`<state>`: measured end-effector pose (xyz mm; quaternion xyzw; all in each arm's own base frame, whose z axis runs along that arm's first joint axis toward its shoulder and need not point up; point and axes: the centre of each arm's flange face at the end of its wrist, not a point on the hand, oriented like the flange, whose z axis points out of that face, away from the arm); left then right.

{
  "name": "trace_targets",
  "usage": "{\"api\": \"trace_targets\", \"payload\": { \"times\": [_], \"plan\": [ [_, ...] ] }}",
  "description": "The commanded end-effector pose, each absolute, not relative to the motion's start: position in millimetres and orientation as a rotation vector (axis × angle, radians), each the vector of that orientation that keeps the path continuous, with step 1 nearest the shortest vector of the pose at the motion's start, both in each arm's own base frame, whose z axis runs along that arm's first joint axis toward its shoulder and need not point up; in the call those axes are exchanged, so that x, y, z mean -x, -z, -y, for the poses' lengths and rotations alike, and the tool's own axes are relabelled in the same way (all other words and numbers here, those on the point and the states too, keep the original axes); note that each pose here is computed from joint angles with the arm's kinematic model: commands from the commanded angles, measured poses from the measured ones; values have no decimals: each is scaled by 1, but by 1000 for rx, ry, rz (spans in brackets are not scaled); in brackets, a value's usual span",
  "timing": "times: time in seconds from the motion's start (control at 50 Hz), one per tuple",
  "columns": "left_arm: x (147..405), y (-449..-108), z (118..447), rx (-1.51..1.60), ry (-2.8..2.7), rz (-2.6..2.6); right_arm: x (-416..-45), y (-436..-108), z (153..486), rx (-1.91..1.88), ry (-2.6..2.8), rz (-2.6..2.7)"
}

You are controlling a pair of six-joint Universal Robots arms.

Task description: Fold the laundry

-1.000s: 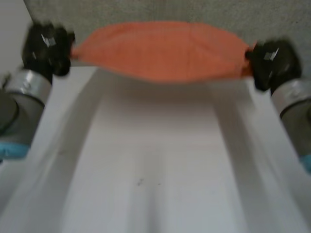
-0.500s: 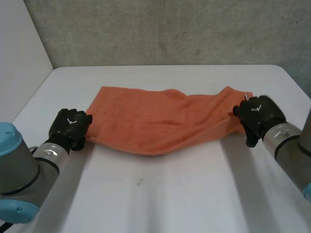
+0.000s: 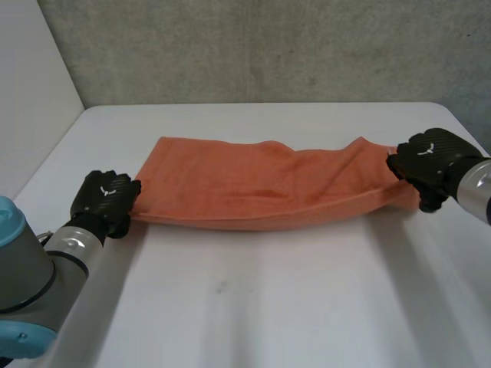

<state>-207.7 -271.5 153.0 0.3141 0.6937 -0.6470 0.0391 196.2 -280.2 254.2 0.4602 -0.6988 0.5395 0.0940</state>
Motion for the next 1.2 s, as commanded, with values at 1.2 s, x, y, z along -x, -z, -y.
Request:
{"api": "trace_targets", "payload": {
  "times": [1.2],
  "plan": [
    [215, -156, 264, -996, 2004, -2117, -127, -141, 281, -1043, -1686, 2481]
  ]
}}
